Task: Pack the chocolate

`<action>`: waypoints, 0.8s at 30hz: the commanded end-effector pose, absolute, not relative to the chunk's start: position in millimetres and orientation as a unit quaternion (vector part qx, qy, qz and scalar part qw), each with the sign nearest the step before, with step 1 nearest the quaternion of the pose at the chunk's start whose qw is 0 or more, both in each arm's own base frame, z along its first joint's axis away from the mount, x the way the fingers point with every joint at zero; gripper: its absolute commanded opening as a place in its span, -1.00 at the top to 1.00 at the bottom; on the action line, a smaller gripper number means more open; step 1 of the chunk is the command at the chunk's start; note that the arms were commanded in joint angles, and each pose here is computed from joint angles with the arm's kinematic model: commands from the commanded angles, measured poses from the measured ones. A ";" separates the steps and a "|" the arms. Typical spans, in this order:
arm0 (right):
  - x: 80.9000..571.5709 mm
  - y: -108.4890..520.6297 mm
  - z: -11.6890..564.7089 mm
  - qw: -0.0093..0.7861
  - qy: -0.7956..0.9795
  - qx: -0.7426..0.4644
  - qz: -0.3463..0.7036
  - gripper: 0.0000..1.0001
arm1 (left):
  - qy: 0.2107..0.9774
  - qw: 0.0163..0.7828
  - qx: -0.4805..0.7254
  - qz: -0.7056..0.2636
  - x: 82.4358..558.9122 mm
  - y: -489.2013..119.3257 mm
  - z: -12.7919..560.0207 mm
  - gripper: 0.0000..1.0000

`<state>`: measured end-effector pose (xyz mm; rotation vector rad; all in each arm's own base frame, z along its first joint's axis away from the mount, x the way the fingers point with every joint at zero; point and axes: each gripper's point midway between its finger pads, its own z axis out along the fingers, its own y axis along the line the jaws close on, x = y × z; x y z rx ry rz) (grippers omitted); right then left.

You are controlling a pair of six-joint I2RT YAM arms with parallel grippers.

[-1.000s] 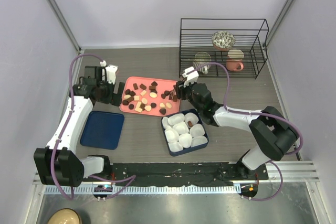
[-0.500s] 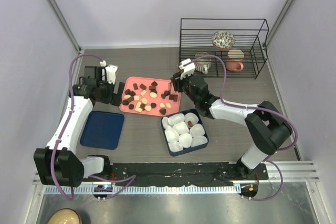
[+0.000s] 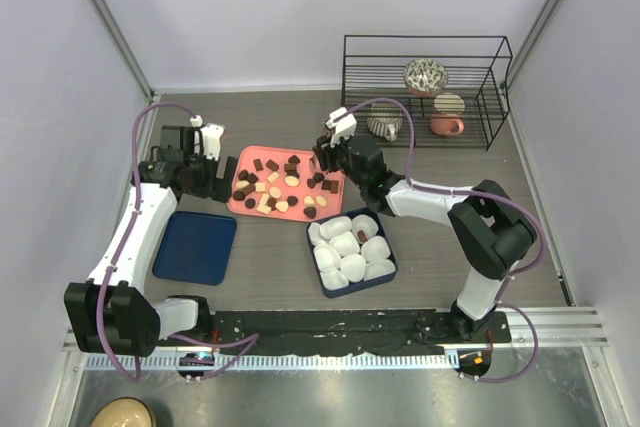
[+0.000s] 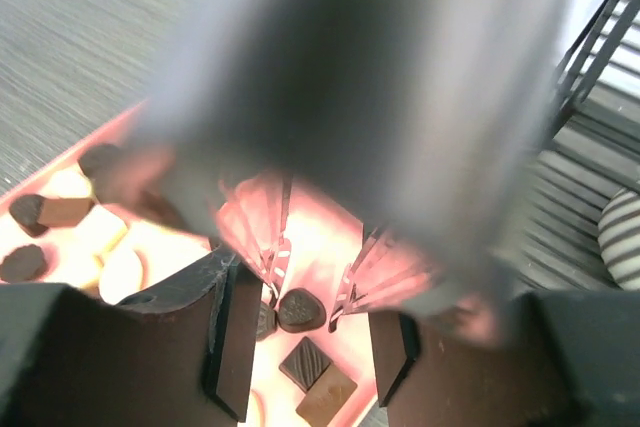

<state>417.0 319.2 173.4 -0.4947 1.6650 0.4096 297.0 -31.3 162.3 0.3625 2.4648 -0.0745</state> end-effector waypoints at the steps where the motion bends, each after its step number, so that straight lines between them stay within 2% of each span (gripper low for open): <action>1: 425.6 325.3 189.7 0.645 0.708 -0.225 0.177 0.06 | 0.929 0.340 0.145 -0.019 300.3 -28.3 173.2 -0.89; 10: 422.5 318.7 176.0 0.636 0.719 -0.231 0.162 0.07 | 0.931 0.336 0.143 -0.022 302.5 -29.2 168.9 -0.88; 16: 421.1 311.9 177.7 0.641 0.717 -0.226 0.151 0.25 | 0.932 0.334 0.142 -0.022 300.9 -28.9 166.5 -0.88; 20: 425.9 313.1 195.1 0.654 0.707 -0.226 0.147 0.47 | 0.932 0.332 0.142 -0.023 299.3 -29.3 167.0 -0.88; 24: 426.7 310.1 227.1 0.676 0.688 -0.222 0.143 0.50 | 0.932 0.331 0.142 -0.023 296.9 -28.7 168.0 -0.88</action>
